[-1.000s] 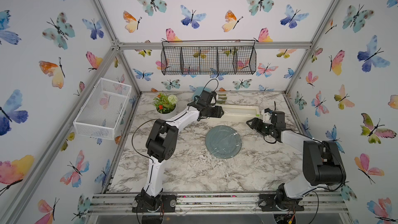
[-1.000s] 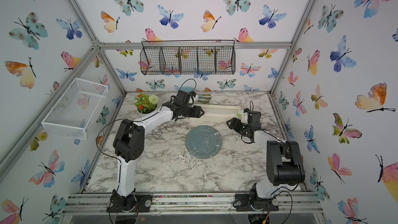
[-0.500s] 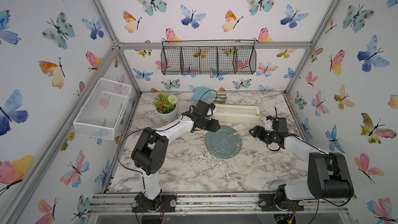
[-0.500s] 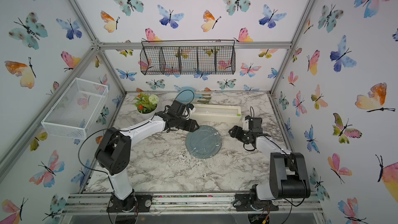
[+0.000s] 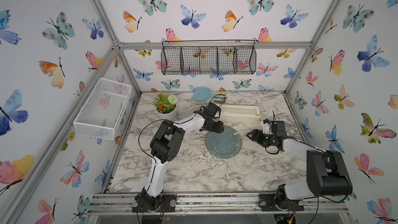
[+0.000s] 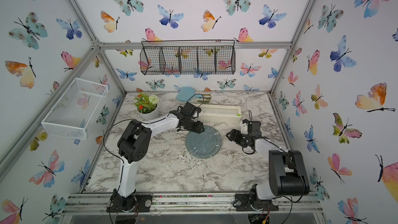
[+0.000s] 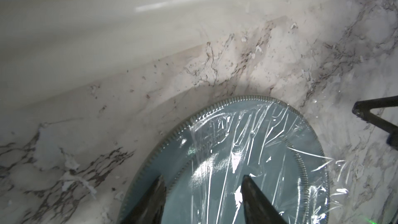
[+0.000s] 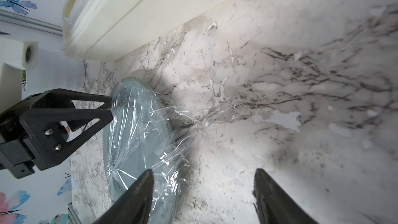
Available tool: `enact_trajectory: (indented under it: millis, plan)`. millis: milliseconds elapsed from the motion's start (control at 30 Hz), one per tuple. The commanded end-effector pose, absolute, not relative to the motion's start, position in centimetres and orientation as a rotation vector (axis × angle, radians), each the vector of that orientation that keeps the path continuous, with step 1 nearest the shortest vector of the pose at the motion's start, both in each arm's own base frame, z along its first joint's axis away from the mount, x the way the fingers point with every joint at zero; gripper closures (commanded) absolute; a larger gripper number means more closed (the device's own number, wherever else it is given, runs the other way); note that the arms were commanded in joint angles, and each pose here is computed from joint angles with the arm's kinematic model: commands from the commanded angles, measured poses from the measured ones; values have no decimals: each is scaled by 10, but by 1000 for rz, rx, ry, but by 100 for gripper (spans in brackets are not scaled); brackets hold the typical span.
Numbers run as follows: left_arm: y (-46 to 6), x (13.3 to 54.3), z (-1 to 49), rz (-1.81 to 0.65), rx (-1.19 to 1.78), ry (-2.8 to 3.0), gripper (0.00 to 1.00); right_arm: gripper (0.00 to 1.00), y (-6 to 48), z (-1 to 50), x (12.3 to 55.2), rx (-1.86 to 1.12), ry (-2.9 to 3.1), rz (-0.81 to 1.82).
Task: Wrap the plate with plastic wrap
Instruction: Cover the plate with plastic wrap.
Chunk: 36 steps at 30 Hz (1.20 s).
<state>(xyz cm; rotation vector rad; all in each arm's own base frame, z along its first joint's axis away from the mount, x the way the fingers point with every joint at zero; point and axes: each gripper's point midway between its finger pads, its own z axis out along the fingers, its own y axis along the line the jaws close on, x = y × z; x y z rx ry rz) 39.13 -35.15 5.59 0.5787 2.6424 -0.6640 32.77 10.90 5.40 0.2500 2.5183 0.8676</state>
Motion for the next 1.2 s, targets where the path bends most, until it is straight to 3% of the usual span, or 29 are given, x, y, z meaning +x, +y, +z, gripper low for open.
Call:
enact_trajectory:
  millis: [0,167,400,700,1167]
  plan:
    - [-344,396,36,-581,544,2691,45,26,118,54,328,212,2514,909]
    - [-349,395,31,-564,549,2694,59,26,125,51,328,209,2519,925]
    - [-352,392,20,-504,561,2706,68,27,129,52,330,201,2517,919]
    - [-359,392,32,-507,572,2671,98,26,147,50,333,166,2525,941]
    - [-308,412,107,-439,395,2494,100,38,175,65,357,70,2520,878]
